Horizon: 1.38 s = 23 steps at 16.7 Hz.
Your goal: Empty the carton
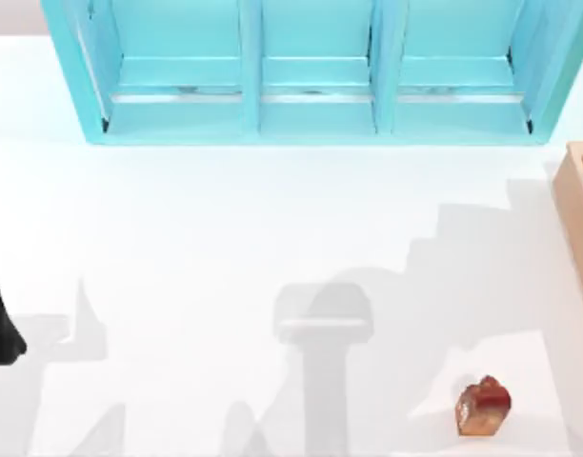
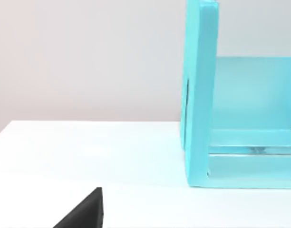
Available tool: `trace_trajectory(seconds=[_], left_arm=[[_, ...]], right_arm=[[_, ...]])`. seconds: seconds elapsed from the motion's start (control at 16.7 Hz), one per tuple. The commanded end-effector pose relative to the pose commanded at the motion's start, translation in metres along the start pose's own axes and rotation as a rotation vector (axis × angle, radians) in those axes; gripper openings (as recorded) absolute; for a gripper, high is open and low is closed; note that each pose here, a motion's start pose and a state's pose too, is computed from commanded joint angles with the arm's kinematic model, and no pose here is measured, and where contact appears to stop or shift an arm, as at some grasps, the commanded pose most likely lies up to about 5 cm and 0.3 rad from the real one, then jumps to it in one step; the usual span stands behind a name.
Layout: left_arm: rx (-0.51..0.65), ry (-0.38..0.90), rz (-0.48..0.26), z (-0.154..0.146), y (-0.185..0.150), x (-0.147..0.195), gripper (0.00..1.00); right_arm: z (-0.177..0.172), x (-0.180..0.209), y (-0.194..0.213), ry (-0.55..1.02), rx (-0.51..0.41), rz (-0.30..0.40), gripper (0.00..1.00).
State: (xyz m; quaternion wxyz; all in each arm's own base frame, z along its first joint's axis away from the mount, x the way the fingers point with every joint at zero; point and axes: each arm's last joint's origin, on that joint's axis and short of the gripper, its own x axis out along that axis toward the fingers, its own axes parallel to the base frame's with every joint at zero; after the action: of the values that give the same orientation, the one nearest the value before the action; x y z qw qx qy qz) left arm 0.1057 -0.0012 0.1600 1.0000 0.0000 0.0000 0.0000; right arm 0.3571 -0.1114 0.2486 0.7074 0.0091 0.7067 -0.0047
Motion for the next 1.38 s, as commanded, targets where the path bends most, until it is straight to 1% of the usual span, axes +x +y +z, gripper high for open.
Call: trace_trajectory(seconds=[0.48, 0.6, 0.78, 1.38], left_arm=[[0.000, 0.000, 0.000, 0.000, 0.000, 0.000, 1.00], [0.000, 0.000, 0.000, 0.000, 0.000, 0.000, 1.00], [0.000, 0.000, 0.000, 0.000, 0.000, 0.000, 1.00], [0.000, 0.000, 0.000, 0.000, 0.000, 0.000, 1.00]], right_arm=[[0.000, 0.083, -0.001, -0.005, 0.000, -0.002, 1.00], [-0.001, 0.089, -0.001, -0.002, 0.000, -0.001, 1.00], [-0.001, 0.089, -0.001, -0.002, 0.000, -0.001, 1.00], [-0.001, 0.089, -0.001, -0.002, 0.000, -0.001, 0.25]])
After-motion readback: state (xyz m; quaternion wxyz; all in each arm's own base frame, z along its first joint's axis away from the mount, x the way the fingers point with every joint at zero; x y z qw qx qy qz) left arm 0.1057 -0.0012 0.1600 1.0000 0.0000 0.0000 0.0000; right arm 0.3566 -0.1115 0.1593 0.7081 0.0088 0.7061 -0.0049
